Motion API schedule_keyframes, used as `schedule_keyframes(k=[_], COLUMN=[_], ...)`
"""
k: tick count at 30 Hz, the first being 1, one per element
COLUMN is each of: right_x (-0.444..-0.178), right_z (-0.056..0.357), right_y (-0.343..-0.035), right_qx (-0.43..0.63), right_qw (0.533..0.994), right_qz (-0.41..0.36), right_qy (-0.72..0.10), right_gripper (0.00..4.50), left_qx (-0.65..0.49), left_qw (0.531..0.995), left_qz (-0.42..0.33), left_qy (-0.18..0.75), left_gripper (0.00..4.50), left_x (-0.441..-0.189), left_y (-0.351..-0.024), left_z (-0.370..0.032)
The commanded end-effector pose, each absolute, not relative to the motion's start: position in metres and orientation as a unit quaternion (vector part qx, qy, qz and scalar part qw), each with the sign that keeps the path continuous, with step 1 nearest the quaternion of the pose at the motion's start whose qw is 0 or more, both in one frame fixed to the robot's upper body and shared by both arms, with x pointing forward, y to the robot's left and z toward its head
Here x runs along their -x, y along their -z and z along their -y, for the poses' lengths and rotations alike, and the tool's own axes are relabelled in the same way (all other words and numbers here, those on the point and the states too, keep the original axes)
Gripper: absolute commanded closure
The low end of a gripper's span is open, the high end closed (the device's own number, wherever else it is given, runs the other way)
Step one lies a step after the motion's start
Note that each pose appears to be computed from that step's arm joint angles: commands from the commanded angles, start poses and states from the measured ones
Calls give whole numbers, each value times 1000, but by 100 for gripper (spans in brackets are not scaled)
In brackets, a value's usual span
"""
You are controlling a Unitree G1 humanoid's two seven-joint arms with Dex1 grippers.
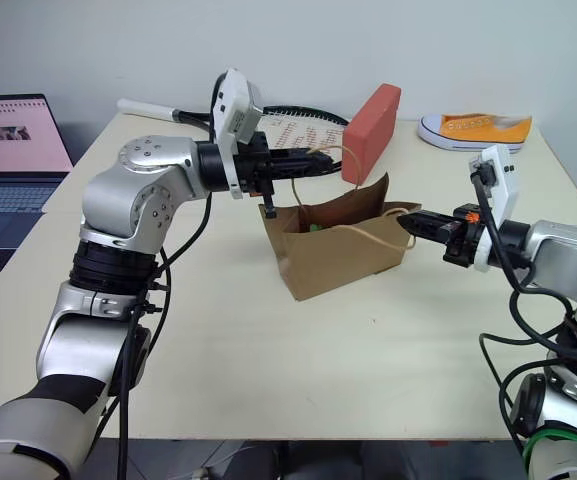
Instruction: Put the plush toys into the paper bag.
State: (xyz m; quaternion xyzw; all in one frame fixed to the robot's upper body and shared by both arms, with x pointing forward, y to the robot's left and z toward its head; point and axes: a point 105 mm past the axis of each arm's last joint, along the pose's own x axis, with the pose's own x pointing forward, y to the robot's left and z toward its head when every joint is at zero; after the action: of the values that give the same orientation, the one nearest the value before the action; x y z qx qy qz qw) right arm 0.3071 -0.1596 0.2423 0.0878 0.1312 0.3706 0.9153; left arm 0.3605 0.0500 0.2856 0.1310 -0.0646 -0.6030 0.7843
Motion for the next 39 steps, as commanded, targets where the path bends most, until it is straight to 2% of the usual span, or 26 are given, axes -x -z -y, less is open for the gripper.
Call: schedule_keyframes(k=[1,10,13,16,18,20,25,29,39], right_x=[-312,-304,-302,-298,-288,-278,-255,-248,-244], right_z=[164,186,200,209,206,201,170,154,141], right_y=[-261,-299,-305,-304,-298,-292,-272,-264,-261], right_qx=[-81,-38,23,115,178,197,179,168,166], right_qw=[928,936,943,937,917,899,857,840,828], right_qz=[-89,-40,-26,-6,-1,0,-25,-32,-40], right_qy=[-353,-349,-330,-329,-357,-391,-482,-514,-534], right_gripper=[328,10,0,0,0,0,0,0,0], left_qx=[-141,-161,-162,-156,-141,-129,-81,-53,-31], left_qw=[777,796,809,821,835,848,856,853,873], left_qz=[91,96,92,84,79,75,72,55,52], left_qy=[607,575,558,543,526,508,505,516,485], left_gripper=[363,92,3,3,3,3,3,3,3], left_x=[-357,-355,-354,-349,-346,-345,-329,-327,-349], left_y=[-299,-306,-302,-294,-287,-280,-254,-237,-224], left_z=[-50,-87,-102,-117,-129,-137,-138,-137,-145])
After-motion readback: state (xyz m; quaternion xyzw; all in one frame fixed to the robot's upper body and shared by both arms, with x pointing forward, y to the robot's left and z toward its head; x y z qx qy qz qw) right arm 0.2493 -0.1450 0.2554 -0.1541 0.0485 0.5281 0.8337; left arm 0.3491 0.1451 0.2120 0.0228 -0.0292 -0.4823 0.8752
